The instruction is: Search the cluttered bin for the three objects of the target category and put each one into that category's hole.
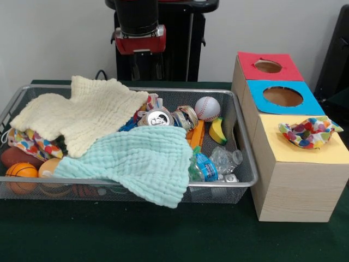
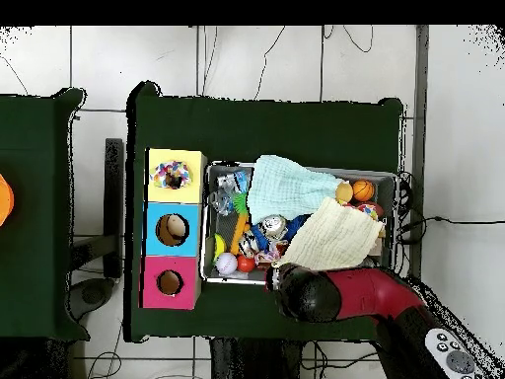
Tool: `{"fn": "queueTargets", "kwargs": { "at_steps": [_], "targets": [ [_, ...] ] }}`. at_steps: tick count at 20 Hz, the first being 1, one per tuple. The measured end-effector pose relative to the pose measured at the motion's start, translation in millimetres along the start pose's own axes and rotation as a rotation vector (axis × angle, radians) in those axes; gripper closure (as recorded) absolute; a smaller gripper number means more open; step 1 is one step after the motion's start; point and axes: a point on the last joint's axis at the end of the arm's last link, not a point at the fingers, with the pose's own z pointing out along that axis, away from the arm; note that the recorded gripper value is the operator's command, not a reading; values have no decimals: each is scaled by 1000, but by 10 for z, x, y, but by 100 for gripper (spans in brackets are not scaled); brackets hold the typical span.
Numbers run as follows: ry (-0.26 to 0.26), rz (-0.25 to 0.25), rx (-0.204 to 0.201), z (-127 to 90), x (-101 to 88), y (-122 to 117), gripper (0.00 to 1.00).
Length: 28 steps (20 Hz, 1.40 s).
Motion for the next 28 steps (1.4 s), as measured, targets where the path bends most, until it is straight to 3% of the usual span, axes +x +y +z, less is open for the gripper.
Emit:
{"fn": "queueTargets", "kwargs": {
  "at_steps": [8, 18, 28],
  "targets": [
    [10, 0, -19, 108, -31, 18, 0],
    [53, -48, -61, 562, 85, 127, 0],
    [69, -68, -75, 688, 154, 197, 0]
  ]
}}
